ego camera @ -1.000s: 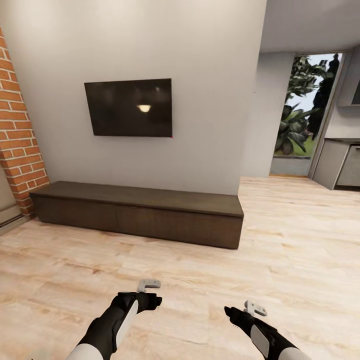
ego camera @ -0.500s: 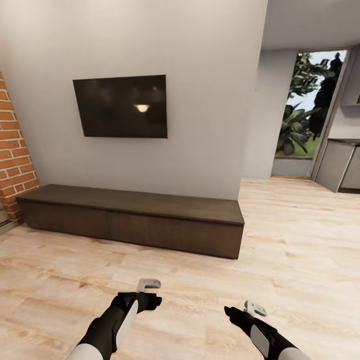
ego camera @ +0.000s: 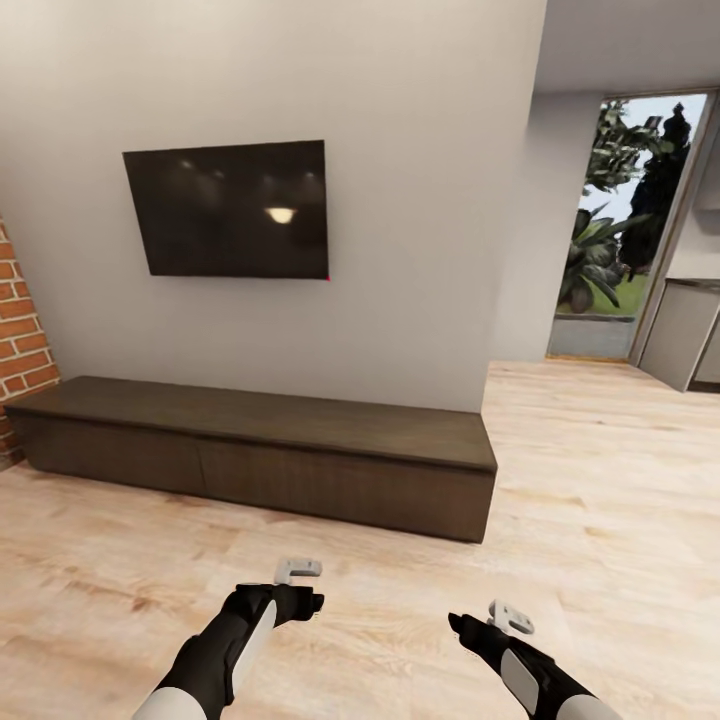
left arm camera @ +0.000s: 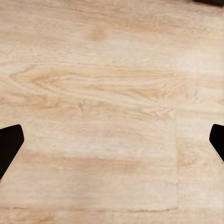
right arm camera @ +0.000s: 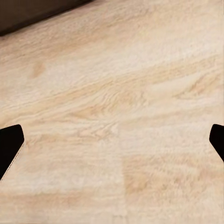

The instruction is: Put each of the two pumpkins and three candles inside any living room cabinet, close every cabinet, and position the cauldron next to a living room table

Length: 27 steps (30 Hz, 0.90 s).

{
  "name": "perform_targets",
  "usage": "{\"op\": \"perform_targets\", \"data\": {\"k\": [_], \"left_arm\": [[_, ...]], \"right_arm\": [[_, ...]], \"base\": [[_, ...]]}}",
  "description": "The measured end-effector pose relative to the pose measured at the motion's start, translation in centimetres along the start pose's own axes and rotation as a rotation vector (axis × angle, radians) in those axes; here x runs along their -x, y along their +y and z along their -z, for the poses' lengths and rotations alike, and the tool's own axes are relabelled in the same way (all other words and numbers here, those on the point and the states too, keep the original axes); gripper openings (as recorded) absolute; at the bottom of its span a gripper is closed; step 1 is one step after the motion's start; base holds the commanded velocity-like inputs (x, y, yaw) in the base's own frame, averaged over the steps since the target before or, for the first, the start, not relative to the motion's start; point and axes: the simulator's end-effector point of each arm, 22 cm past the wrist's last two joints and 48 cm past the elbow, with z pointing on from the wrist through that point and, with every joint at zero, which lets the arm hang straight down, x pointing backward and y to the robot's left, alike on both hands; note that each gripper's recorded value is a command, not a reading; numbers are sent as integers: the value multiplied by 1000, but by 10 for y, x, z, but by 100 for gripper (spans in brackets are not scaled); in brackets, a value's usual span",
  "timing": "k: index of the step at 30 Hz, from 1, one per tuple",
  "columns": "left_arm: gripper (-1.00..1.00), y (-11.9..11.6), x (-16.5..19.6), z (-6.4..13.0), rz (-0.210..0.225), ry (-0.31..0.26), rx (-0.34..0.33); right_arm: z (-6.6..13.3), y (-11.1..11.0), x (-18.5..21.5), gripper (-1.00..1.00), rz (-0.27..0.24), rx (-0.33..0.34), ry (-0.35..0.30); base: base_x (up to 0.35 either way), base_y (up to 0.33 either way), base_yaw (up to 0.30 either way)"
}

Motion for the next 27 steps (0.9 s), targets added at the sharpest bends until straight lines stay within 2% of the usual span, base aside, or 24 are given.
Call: {"op": "perform_targets", "data": {"k": [11,15,21,27], "left_arm": [[100,0,0,0,0,-1,-1],[100,0,2,0,-1,-5,-1],[100,-1,4,1,-1,-8,-3],[100,0,3,1,1,-6,-2]], "right_arm": [[0,0,0,100,-1,0,0],[0,1,-1,100,0,1,3],[0,0,-1,100,-1,1,3],[0,0,-1,100,1,0,3]], "base": [[300,-144,0],[60,-33,-45],[6,-3,-209],[35,0,-38]]}}
